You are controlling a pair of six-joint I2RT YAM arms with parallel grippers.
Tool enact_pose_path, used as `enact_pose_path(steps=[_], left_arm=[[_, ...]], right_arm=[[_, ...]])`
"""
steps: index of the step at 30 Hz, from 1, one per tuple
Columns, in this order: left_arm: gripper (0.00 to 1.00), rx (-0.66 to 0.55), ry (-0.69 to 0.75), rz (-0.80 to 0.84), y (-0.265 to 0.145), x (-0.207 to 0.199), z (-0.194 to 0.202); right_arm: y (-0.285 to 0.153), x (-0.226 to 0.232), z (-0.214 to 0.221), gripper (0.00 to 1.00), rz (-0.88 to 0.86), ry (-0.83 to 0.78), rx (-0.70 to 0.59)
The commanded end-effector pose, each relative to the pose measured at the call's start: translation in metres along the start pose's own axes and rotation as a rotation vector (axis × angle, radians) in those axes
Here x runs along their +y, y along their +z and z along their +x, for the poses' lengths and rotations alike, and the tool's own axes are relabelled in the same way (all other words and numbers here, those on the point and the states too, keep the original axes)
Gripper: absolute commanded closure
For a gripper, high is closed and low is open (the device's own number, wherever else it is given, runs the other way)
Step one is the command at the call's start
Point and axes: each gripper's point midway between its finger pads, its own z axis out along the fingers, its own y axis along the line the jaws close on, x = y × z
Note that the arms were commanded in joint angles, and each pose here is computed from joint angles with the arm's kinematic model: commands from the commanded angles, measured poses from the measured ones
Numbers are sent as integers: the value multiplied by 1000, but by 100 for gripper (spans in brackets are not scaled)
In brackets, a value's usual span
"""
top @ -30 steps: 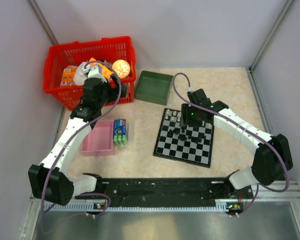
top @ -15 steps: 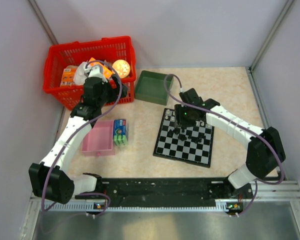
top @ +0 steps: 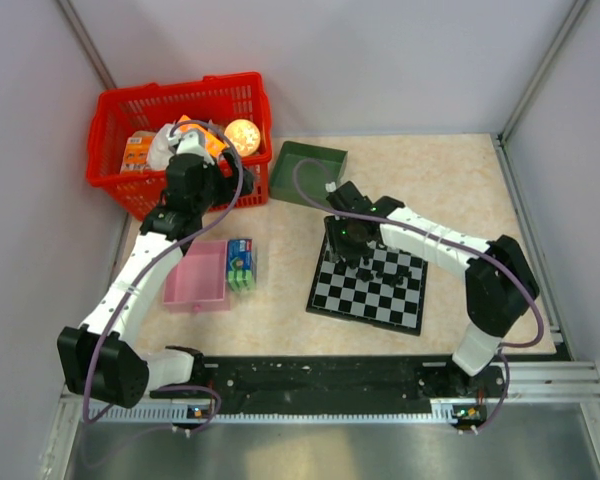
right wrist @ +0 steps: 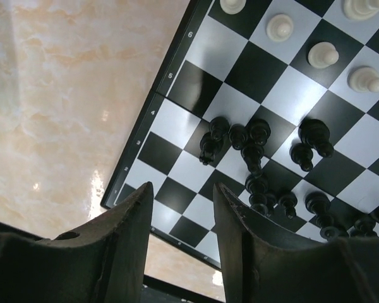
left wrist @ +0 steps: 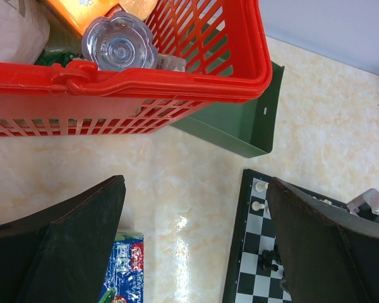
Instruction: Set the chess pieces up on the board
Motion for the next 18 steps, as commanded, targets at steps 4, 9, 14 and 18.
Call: enact_pose_path(steps=[4,9,14,18], left_arm=[[1,-60,6,37,-9,-11,-23],[1,-59,6,33,-8,-10,-23],[1,-57,4,33,-7,-9,-22],[1,-57,2,33,-8,-9,-22]], right_arm=[[7,2,-4,59,59,-13,4],[12,3,-4,62,63,-11,10],[20,1,-1,64,75,-9,26],[23,0,-2,64,86,-7,25]])
